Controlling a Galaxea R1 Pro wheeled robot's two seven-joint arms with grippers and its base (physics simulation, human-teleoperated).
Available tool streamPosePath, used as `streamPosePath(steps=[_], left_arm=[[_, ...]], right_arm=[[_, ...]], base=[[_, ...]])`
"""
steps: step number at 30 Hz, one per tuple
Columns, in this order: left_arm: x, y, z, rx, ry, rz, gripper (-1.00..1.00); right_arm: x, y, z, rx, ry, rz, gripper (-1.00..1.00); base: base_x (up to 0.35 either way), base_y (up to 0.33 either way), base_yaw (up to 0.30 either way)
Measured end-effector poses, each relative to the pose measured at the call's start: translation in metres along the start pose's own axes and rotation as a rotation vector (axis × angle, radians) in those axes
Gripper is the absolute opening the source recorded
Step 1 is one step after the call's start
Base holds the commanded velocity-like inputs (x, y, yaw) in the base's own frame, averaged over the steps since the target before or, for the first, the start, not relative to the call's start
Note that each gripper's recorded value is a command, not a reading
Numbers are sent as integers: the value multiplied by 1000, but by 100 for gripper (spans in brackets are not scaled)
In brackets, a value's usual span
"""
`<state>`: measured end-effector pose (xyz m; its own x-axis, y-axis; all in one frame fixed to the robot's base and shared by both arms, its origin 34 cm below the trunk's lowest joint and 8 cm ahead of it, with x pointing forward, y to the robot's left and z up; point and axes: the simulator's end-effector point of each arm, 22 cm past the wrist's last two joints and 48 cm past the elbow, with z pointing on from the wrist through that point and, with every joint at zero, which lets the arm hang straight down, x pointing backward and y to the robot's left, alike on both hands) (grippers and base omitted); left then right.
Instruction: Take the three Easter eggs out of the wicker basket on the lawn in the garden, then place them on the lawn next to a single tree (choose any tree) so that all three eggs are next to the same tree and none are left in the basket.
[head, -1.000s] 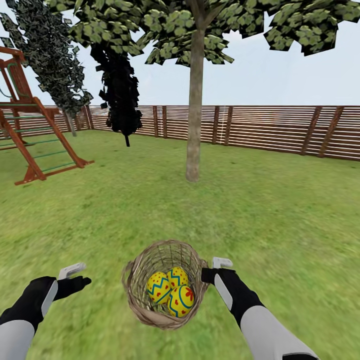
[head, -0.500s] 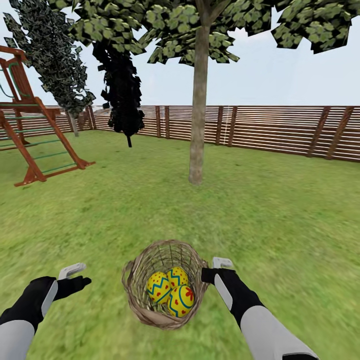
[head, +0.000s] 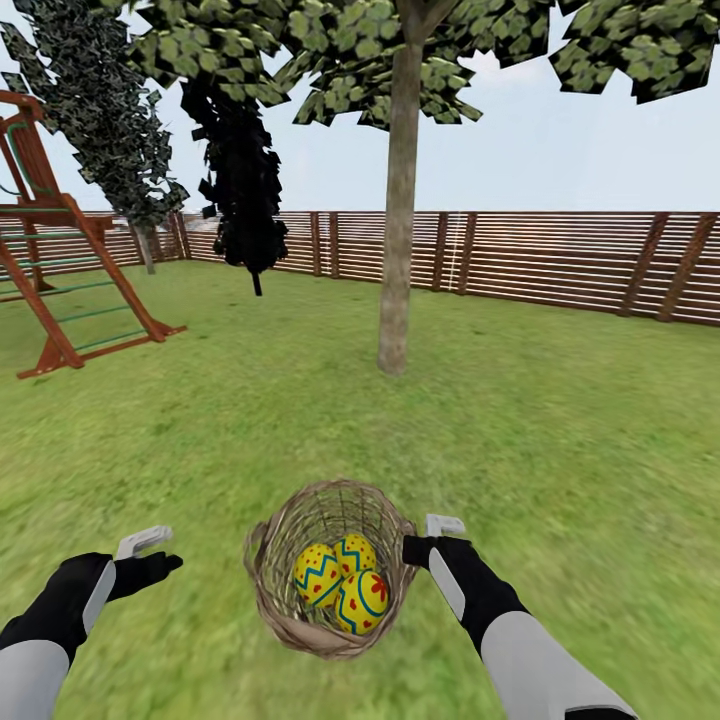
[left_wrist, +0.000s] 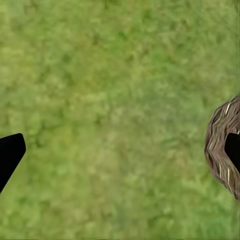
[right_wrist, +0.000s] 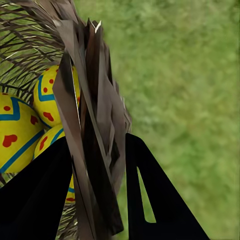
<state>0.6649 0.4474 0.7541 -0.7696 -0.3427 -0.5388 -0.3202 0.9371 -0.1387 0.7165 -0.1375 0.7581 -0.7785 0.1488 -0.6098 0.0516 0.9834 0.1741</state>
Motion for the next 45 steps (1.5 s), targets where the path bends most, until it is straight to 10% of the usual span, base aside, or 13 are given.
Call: streamPosePath(steps=[45], left_arm=[[-2, 0, -1, 2, -5, 1, 100]], right_arm=[[-2, 0, -1, -1, -5, 0, -100]], base=[[313, 0, 29]])
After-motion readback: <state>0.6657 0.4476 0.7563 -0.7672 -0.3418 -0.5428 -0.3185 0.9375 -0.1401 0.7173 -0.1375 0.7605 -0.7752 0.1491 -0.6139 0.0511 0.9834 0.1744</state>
